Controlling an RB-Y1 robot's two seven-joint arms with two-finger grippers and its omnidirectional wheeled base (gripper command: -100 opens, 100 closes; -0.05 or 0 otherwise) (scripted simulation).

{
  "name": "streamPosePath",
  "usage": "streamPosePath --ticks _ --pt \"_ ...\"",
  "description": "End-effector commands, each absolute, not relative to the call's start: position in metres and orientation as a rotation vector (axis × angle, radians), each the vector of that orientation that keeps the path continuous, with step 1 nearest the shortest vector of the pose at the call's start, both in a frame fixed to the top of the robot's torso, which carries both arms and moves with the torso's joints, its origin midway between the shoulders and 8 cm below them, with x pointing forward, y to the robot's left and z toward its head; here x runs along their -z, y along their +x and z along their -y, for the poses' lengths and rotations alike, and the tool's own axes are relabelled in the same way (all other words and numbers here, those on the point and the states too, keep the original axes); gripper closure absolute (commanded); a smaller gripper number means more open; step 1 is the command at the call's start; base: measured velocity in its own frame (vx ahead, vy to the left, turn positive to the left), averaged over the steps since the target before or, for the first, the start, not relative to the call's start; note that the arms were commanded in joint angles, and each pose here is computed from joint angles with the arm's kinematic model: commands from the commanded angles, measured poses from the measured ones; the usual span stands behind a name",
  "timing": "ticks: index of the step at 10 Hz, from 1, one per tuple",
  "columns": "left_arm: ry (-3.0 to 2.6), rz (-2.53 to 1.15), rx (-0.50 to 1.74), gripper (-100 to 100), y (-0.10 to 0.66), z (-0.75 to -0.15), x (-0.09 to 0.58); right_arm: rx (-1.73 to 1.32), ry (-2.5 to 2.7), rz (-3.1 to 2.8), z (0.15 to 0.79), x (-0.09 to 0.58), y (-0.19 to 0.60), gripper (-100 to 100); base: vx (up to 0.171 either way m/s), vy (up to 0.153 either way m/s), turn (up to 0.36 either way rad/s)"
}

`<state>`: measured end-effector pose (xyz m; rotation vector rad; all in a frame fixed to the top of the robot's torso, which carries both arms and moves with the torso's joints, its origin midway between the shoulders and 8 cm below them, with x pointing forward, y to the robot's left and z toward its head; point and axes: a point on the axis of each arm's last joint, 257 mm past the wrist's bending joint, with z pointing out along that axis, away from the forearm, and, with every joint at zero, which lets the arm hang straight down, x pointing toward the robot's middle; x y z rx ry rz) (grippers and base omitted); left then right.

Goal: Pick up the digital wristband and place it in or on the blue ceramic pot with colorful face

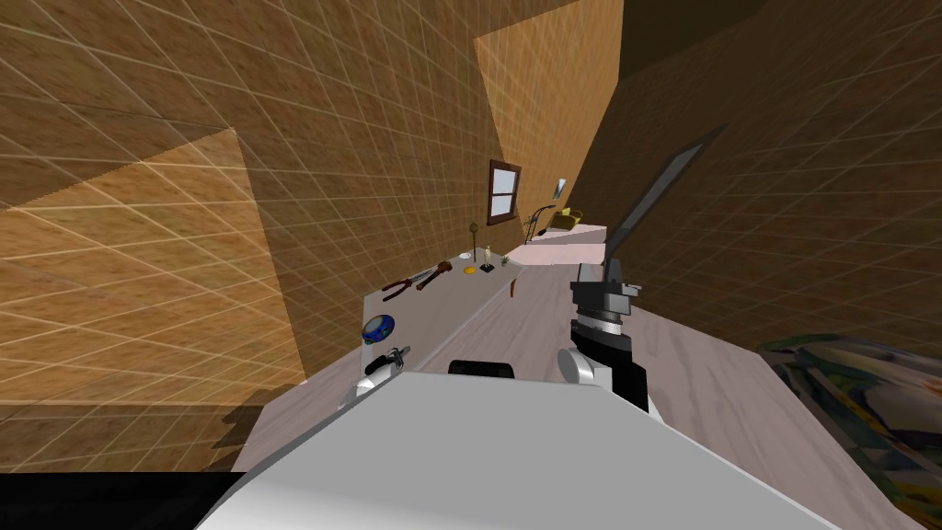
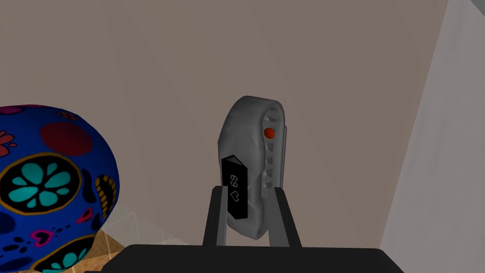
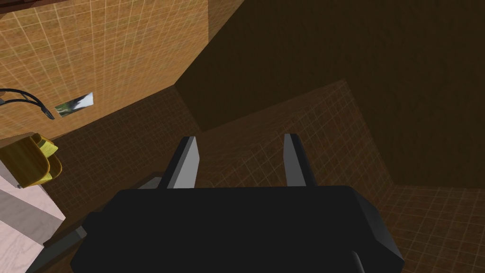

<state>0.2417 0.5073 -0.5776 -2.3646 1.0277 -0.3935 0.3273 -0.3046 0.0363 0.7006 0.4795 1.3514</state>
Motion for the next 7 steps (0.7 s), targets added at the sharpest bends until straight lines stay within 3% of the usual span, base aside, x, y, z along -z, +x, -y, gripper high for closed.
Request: streamPosePath --ticks 1,3,4,5,7 --pt "-2.365 -1.028 0.393 100 0.242 -0.507 0.578 -1.351 0.701 -0.48 0.305 -0.036 0.327 0 0.0 0.0 0.0" --pt "-2.362 -1.027 0.395 100 0.243 -0.508 0.577 -1.351 0.701 -0.48 0.305 -0.036 0.327 0 0.0 0.0 0.0" --pt "-2.362 -1.027 0.396 0 0.243 -0.508 0.577 -1.351 0.701 -0.48 0.305 -0.036 0.327 0 0.0 0.0 0.0" --pt "-2.365 -1.023 0.392 100 0.238 -0.512 0.573 -1.351 0.701 -0.48 0.305 -0.036 0.327 0 -0.003 -0.028 -0.032" --pt "-2.368 -1.017 0.389 100 0.232 -0.519 0.565 -1.351 0.701 -0.479 0.305 -0.036 0.327 0 -0.017 -0.05 -0.032"
